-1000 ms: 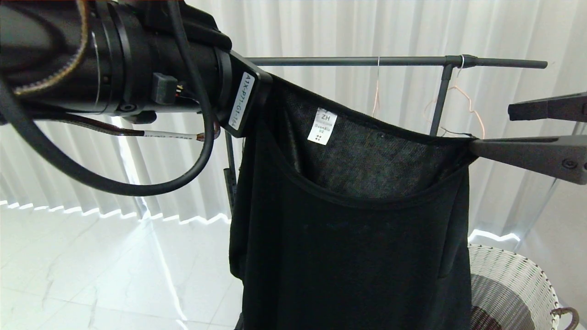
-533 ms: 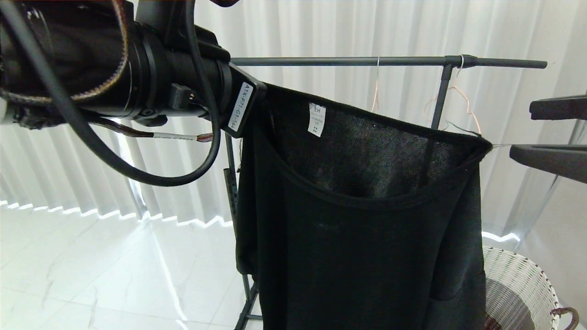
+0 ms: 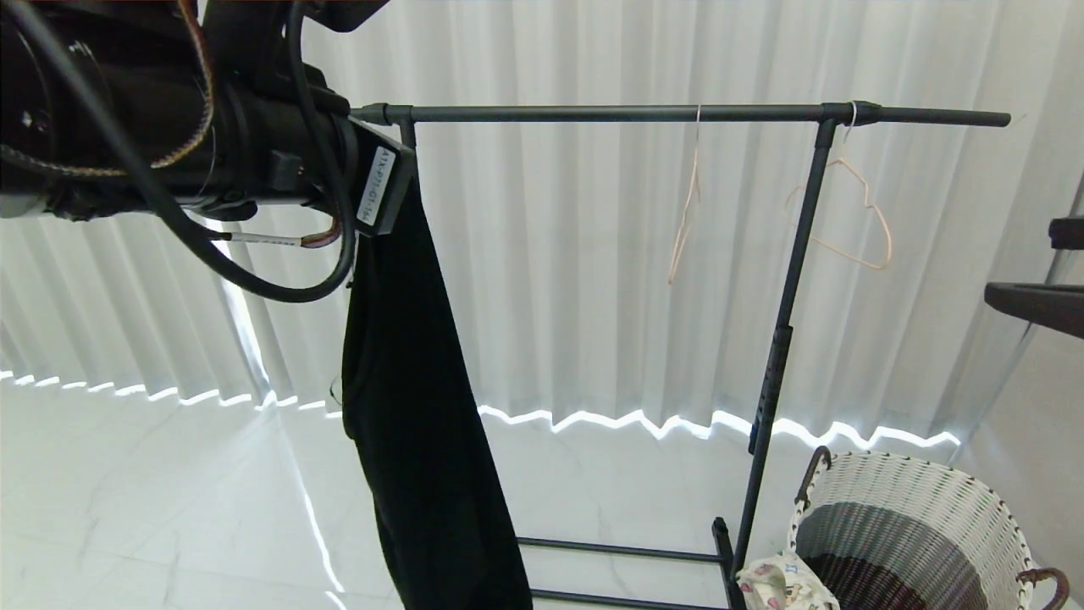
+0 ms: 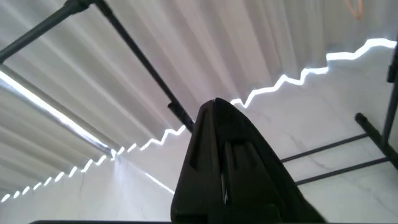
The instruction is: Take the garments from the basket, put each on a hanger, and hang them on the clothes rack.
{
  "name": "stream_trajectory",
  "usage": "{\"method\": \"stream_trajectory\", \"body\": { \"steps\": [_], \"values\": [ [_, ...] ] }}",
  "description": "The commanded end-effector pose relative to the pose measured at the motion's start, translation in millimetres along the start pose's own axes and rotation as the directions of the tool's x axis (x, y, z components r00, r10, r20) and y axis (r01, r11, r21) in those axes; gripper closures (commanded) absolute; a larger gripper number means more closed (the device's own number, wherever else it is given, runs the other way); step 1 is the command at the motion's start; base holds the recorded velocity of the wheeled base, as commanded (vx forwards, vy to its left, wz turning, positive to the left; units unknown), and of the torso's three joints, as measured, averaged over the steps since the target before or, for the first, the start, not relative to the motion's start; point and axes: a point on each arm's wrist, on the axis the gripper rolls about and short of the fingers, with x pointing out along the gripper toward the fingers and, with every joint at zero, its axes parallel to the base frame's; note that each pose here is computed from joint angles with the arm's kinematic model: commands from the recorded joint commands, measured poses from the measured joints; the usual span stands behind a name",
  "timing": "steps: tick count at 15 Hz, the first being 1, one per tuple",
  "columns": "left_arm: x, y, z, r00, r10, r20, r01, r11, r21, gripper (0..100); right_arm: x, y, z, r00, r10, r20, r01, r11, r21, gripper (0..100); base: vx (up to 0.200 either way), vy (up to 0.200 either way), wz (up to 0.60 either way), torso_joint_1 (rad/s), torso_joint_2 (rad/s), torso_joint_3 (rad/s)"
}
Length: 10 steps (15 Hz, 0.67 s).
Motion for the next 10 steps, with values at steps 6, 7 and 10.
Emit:
{"method": "stream_trajectory", "body": {
  "steps": [6, 7, 10],
  "values": [
    [-50.8, 34.9, -59.4, 0.998, 0.027, -0.065, -0.029, 0.999, -0.033, 100, -17.7, -58.6, -43.4, 0.742, -0.539, -0.397, 0.593, 0.805, 0.016, 0, 0.0, 0.0, 0.0, 0.0, 0.0, 0.0],
    [-53.1, 38.4, -63.8, 0.996, 0.044, -0.076, -0.047, 0.998, -0.04, 100, -17.5, -61.6, -49.0, 0.72, -0.555, -0.417, 0.61, 0.792, -0.003, 0, 0.0, 0.0, 0.0, 0.0, 0.0, 0.0],
    [-51.4, 52.9, -71.7, 0.988, 0.107, -0.114, -0.116, 0.99, -0.076, 100, -12.5, -66.4, -50.4, 0.704, -0.602, -0.377, 0.641, 0.767, -0.028, 0, 0.0, 0.0, 0.0, 0.0, 0.0, 0.0]
  ]
}}
